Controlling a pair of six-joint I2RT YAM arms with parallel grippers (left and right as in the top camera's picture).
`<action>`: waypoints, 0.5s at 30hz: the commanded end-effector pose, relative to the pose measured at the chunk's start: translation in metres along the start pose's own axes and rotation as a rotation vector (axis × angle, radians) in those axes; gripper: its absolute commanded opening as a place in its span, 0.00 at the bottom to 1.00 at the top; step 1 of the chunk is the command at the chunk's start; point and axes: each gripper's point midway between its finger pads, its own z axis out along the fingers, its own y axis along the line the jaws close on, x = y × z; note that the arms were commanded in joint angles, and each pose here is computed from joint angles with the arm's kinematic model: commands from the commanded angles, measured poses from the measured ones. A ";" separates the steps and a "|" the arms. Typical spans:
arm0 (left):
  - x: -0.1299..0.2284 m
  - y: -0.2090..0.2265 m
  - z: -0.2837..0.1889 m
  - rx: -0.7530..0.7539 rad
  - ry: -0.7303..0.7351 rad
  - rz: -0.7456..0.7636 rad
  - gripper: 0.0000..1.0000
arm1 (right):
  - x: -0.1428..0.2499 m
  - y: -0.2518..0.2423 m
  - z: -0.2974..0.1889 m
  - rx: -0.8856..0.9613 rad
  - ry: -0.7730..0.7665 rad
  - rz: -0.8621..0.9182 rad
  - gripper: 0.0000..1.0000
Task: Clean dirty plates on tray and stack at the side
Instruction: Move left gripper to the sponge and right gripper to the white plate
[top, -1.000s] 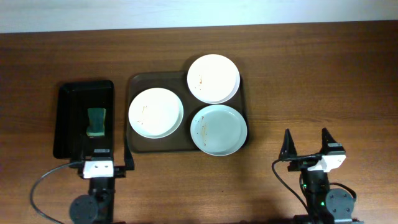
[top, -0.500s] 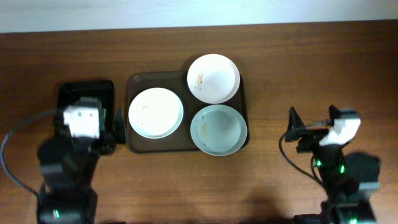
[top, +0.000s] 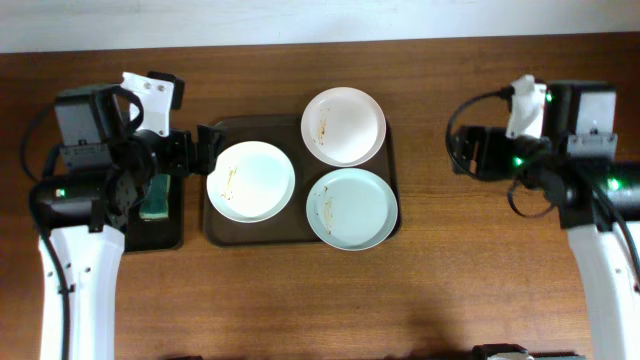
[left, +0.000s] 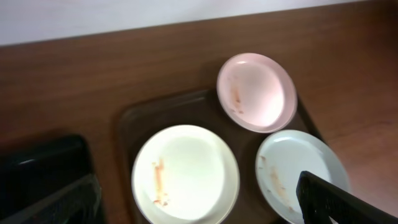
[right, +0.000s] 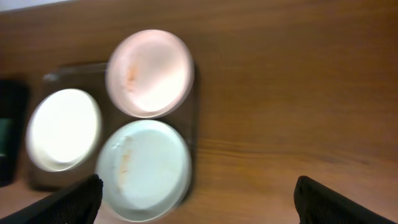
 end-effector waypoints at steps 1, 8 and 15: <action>-0.007 -0.025 -0.002 0.136 -0.019 -0.026 0.99 | -0.003 0.029 0.009 -0.190 0.042 0.037 0.98; -0.004 -0.034 -0.003 0.191 -0.008 -0.036 0.99 | -0.015 0.063 0.064 -0.327 0.123 0.226 0.98; 0.008 0.016 0.012 -0.048 0.073 -0.258 0.99 | 0.011 0.115 0.128 -0.151 0.215 0.152 0.98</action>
